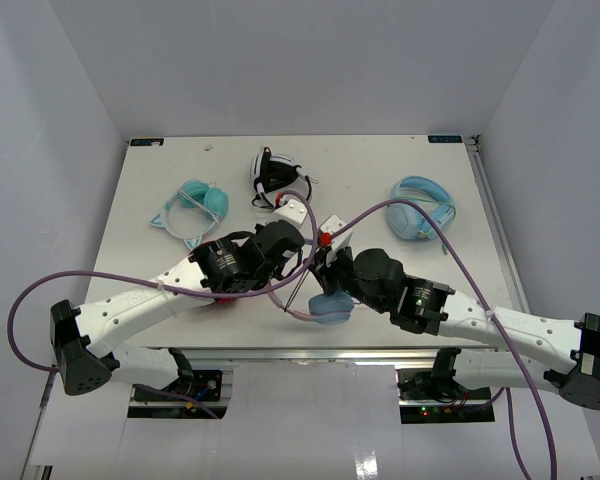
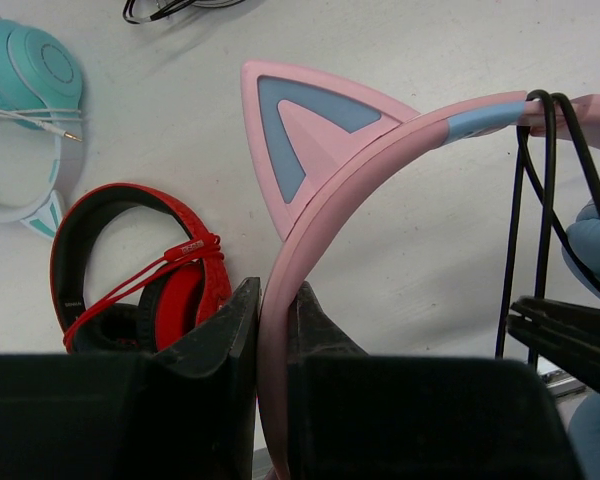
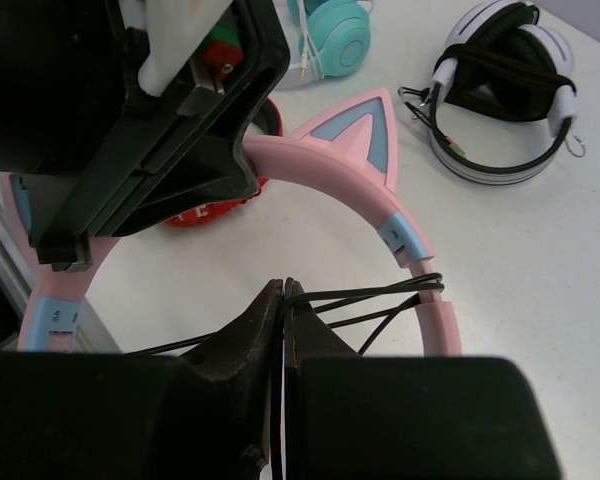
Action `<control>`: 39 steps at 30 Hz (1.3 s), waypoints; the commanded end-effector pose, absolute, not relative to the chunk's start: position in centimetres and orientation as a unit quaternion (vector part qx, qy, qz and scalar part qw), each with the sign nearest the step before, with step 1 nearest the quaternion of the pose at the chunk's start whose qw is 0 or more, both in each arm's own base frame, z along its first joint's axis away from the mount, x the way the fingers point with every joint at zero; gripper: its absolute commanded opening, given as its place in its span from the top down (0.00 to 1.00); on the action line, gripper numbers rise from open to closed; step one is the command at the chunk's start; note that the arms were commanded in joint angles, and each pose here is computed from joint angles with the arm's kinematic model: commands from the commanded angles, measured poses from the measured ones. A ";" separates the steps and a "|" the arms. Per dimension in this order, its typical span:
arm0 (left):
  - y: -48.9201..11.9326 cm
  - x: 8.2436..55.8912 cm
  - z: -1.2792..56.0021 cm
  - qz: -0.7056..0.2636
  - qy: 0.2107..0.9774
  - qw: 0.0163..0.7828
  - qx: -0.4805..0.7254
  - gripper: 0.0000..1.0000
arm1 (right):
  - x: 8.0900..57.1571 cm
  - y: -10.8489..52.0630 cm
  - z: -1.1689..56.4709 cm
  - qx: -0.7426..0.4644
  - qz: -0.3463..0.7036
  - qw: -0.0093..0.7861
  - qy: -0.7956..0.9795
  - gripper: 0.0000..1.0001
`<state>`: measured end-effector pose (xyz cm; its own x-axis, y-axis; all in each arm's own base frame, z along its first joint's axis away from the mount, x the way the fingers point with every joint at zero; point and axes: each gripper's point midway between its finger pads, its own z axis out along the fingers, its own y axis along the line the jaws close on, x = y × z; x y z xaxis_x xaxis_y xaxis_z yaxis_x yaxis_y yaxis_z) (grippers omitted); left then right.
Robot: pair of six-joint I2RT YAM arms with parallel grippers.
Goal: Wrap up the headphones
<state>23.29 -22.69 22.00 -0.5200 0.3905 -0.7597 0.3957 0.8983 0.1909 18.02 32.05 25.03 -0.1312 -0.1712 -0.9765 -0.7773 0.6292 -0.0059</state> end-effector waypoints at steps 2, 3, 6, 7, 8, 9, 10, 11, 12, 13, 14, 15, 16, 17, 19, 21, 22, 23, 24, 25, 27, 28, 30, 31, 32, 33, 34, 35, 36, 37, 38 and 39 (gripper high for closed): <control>-22.2 24.4 23.5 -0.005 0.873 0.465 0.145 1.00 | 14.8 35.0 30.0 -0.340 0.393 0.561 0.645 0.92; -22.1 24.5 23.5 -0.002 0.873 0.467 0.140 1.00 | 14.7 35.1 30.0 -0.339 0.397 0.560 0.643 0.92; -21.9 24.7 23.5 0.002 0.872 0.472 0.126 1.00 | 14.3 35.4 29.5 -0.341 0.408 0.551 0.643 0.92; -21.7 24.7 23.5 0.004 0.872 0.475 0.119 1.00 | 14.1 35.5 29.5 -0.340 0.416 0.548 0.641 0.92; -21.6 24.8 23.6 0.006 0.871 0.478 0.113 1.00 | 13.8 35.7 29.7 -0.340 0.424 0.546 0.638 0.92; -21.5 24.9 23.5 0.009 0.871 0.479 0.109 1.00 | 13.7 35.7 29.6 -0.341 0.428 0.543 0.636 0.92; -21.5 24.9 23.5 0.009 0.871 0.480 0.106 1.00 | 13.6 35.8 29.5 -0.340 0.432 0.541 0.636 0.92; -21.4 24.9 23.5 0.009 0.871 0.481 0.103 1.00 | 13.5 35.8 29.5 -0.339 0.435 0.540 0.636 0.92; -21.4 24.9 23.5 0.008 0.870 0.482 0.100 1.00 | 13.5 35.9 29.5 -0.339 0.436 0.540 0.635 0.92; -21.4 24.9 23.5 0.007 0.870 0.483 0.099 1.00 | 13.4 35.9 29.5 -0.338 0.438 0.538 0.636 0.92; -21.4 25.0 23.5 0.006 0.869 0.484 0.097 1.00 | 13.4 35.9 29.4 -0.338 0.439 0.537 0.636 0.91; -21.4 25.0 23.6 0.005 0.869 0.486 0.094 1.00 | 13.3 35.9 29.4 -0.339 0.441 0.535 0.636 0.91; -21.4 25.1 23.7 0.005 0.868 0.487 0.092 1.00 | 13.2 35.9 29.4 -0.339 0.443 0.534 0.635 0.91; -21.4 25.1 23.7 0.006 0.868 0.488 0.091 1.00 | 13.1 35.9 29.4 -0.339 0.446 0.534 0.634 0.91; -21.5 25.3 23.7 0.008 0.867 0.490 0.088 1.00 | 12.9 35.9 29.6 -0.339 0.451 0.532 0.631 0.90; -21.5 25.3 23.6 0.009 0.868 0.490 0.086 1.00 | 12.5 35.9 29.9 -0.340 0.460 0.529 0.627 0.89; -21.5 25.4 23.6 0.010 0.868 0.490 0.083 1.00 | 12.4 36.0 30.0 -0.340 0.462 0.528 0.626 0.89; -21.5 25.5 23.6 0.011 0.867 0.491 0.080 1.00 | 12.1 36.0 30.0 -0.343 0.466 0.526 0.624 0.89; -21.5 25.6 23.7 0.012 0.867 0.492 0.077 1.00 | 11.9 36.0 30.1 -0.345 0.469 0.524 0.622 0.89; -21.6 25.6 23.7 0.012 0.866 0.494 0.073 1.00 | 11.7 36.1 30.2 -0.345 0.472 0.522 0.620 0.88; -21.6 25.8 24.0 0.010 0.866 0.496 0.066 1.00 | 11.2 36.2 30.1 -0.348 0.480 0.517 0.617 0.87; -21.6 25.8 24.3 0.010 0.864 0.500 0.061 1.00 | 10.9 36.3 30.1 -0.350 0.484 0.514 0.616 0.86; -21.5 25.9 24.8 0.003 0.861 0.506 0.045 1.00 | 10.4 36.4 29.8 -0.355 0.488 0.508 0.615 0.84; -21.5 26.0 25.1 0.001 0.860 0.509 0.039 1.00 | 10.3 36.4 29.7 -0.355 0.489 0.507 0.615 0.84; -21.5 26.0 25.4 -0.003 0.859 0.511 0.035 1.00 | 10.1 36.4 29.4 -0.355 0.491 0.505 0.615 0.84; -21.6 26.1 25.6 -0.005 0.858 0.513 0.031 1.00 | 10.0 36.4 29.2 -0.355 0.493 0.503 0.615 0.84; -21.6 26.1 25.7 -0.005 0.857 0.514 0.030 1.00 | 9.9 36.5 29.2 -0.354 0.495 0.503 0.613 0.84; -21.7 26.1 25.8 -0.006 0.857 0.514 0.028 1.00 | 9.7 36.5 29.2 -0.354 0.497 0.502 0.613 0.84; -21.7 26.2 25.9 -0.007 0.857 0.514 0.027 1.00 | 9.5 36.6 29.1 -0.354 0.500 0.501 0.612 0.84; -21.7 26.2 26.0 -0.007 0.857 0.514 0.026 1.00 | 9.4 36.7 29.0 -0.354 0.501 0.499 0.612 0.84; -21.7 26.2 26.1 -0.007 0.857 0.515 0.022 1.00 | 9.2 36.8 28.9 -0.355 0.502 0.498 0.611 0.85; -21.7 26.2 26.3 -0.007 0.856 0.516 0.019 1.00 | 9.1 36.9 28.8 -0.356 0.503 0.497 0.611 0.85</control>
<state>24.61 -20.99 22.39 -0.5467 0.1961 -0.8140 0.1365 0.9801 0.1445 11.40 35.95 25.71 -0.2599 -0.0319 -0.9651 -0.9055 0.3554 0.2321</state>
